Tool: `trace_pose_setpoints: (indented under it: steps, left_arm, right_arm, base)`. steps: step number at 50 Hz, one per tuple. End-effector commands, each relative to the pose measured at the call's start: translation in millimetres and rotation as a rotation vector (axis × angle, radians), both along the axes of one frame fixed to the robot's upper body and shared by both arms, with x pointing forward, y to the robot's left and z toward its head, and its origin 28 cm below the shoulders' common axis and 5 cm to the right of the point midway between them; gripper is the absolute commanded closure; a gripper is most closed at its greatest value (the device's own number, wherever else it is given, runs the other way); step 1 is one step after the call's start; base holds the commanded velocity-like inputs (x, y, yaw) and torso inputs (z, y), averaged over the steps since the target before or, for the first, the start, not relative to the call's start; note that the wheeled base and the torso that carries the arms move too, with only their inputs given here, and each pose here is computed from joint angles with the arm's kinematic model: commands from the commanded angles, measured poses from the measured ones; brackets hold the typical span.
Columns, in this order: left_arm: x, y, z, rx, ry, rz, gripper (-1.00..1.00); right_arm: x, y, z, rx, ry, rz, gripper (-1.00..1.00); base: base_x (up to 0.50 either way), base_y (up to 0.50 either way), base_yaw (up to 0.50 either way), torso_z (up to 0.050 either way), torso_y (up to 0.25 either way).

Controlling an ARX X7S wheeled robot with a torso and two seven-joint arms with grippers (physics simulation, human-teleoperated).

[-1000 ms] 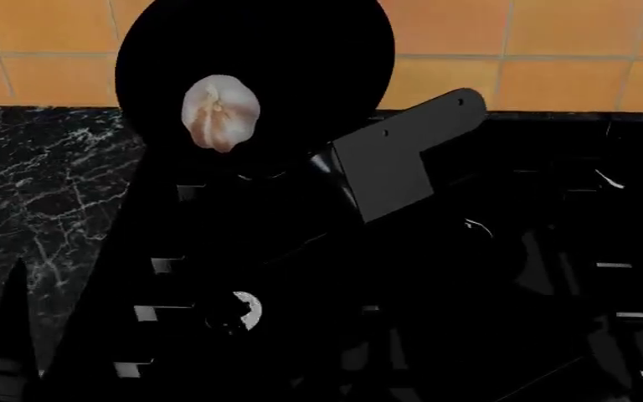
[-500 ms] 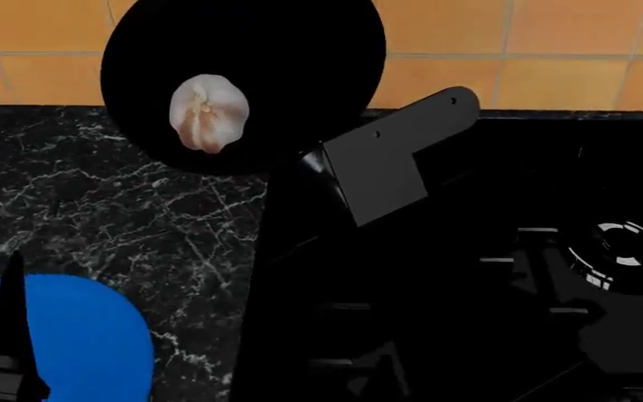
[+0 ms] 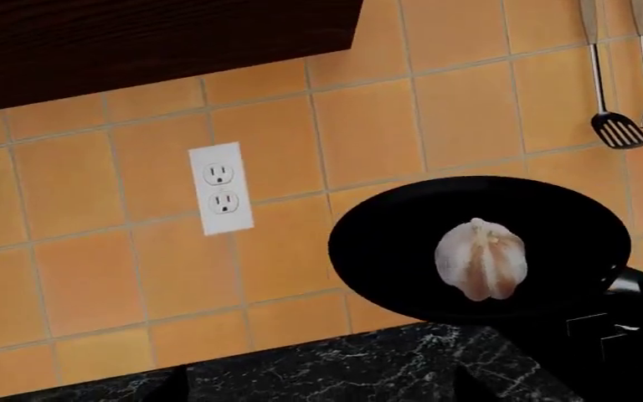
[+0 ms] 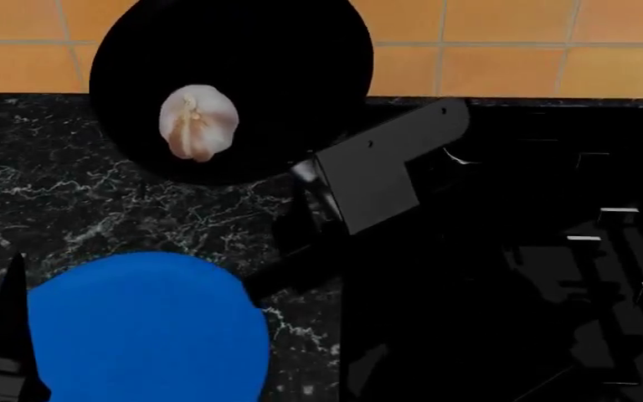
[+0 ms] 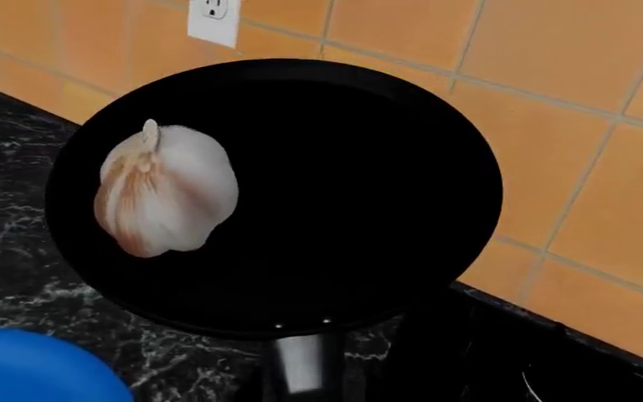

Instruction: Pick up the pan and dump the vegetables in it onto the plate. Then return the pan to the stove.

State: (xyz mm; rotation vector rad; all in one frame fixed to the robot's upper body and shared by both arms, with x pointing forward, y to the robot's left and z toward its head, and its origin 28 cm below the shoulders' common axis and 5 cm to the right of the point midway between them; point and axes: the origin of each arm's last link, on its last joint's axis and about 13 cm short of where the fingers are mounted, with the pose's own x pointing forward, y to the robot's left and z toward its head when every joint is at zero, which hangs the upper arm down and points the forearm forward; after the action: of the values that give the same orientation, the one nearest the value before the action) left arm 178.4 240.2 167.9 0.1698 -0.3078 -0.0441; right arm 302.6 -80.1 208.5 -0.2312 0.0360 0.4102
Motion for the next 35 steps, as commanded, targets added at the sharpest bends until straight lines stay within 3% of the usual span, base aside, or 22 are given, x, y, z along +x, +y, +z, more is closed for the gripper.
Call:
trace_pose_setpoints:
  steps: [1,16,21,28,33,35]
  left_arm:
    - [-1,0.2,-3,-0.003,0.005,-0.008,-1.00]
    - [-1,-0.5,-3,-0.009,0.004,-0.011,-1.00]
    - [-2,-1.6,-4,-0.010,0.005,-0.013,-1.00]
    - [-4,-1.1,-4,-0.013,0.004,-0.015,-1.00]
    - [-4,-1.9,-4,-0.016,0.006,-0.016,-1.00]
    - [-4,-0.3,-6,-0.018,0.006,-0.016,-1.00]
  right_arm:
    - [3,-8.1,17,-0.050,-0.146,-0.086,1.00]
    - [-15,4.8,7,-0.196,-0.246,-0.083,1.00]
    - [-27,11.6,5,-0.291,-0.313,-0.081,1.00]
    - [-35,17.0,5,-0.323,-0.348,-0.067,1.00]
    - [-37,19.7,3,-0.388,-0.406,-0.084,1.00]
    - [-37,20.1,2,-0.456,-0.456,-0.114,1.00]
  base:
    - [0.00,0.00,0.00,0.000,0.000]
    - [0.00,0.00,0.00,0.001,0.003]
    - [0.00,0.00,0.00,0.002,0.004]
    - [0.00,0.00,0.00,0.000,0.003]
    - [0.00,0.00,0.00,0.002,0.002]
    - [0.00,0.00,0.00,0.000,0.005]
